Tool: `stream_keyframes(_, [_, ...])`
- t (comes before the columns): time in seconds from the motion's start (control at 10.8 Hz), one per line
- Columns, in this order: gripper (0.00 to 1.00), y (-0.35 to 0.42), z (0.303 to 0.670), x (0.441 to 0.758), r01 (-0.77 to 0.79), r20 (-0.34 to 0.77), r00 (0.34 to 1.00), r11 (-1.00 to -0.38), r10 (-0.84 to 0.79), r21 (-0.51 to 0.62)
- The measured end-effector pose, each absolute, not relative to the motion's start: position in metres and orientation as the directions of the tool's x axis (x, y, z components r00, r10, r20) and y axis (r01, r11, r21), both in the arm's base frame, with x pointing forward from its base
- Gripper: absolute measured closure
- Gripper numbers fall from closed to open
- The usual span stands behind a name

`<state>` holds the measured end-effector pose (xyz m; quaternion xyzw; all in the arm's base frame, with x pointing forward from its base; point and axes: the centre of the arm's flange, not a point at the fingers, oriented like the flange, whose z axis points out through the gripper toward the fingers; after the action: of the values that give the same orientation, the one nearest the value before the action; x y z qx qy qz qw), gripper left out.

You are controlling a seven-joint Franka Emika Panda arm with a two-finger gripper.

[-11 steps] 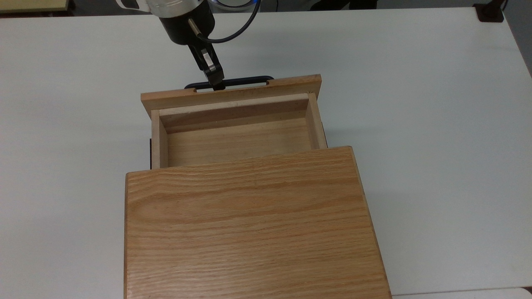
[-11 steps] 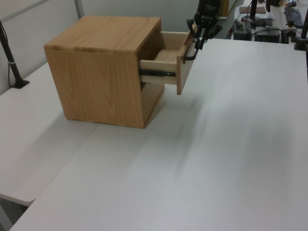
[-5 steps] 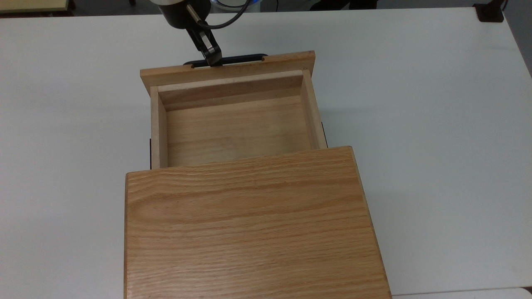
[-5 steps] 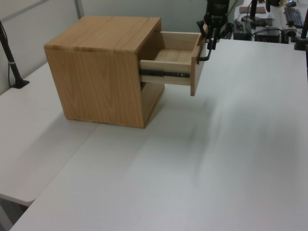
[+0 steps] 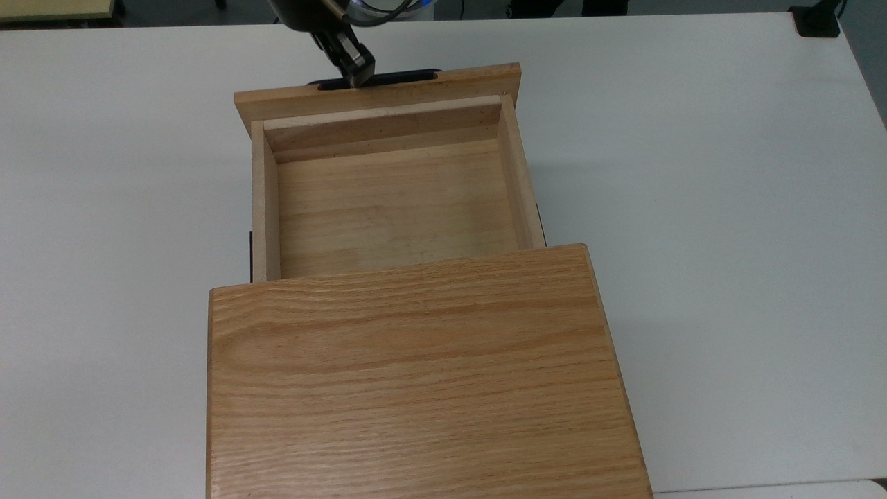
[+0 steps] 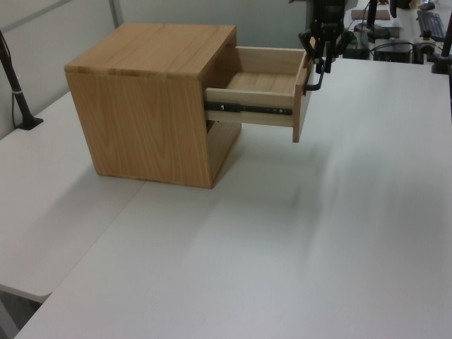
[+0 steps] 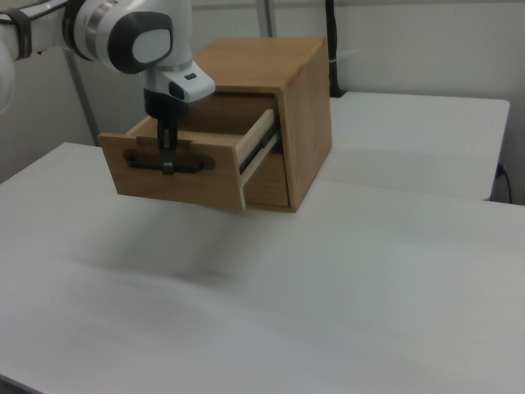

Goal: Open the drawer by sliding it
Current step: 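Release the handle and raise the gripper away from the drawer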

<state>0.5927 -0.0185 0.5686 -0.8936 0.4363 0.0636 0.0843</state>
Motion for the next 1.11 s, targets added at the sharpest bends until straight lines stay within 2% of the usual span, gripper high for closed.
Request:
stream_keyframes(0.09, [0.72, -0.016, 0.571, 0.590, -0.772, -0.190, 0.634, -0.628, -0.750, -0.096])
stream_keyframes(0.46, [0.12, -0.010, 0.598, 0.576, -0.747, -0.171, 0.665, -0.654, -0.727, -0.122])
stream_keyframes(0.55, [0.00, -0.010, 0.611, 0.571, -0.738, -0.157, 0.675, -0.661, -0.721, -0.137])
stream_keyframes(0.83, [0.00, -0.013, 0.637, 0.560, -0.658, -0.081, 0.752, -0.737, -0.655, -0.153])
stream_keyframes(1.11, [0.00, -0.020, 0.642, 0.556, -0.474, 0.000, 0.879, -0.875, -0.476, -0.096])
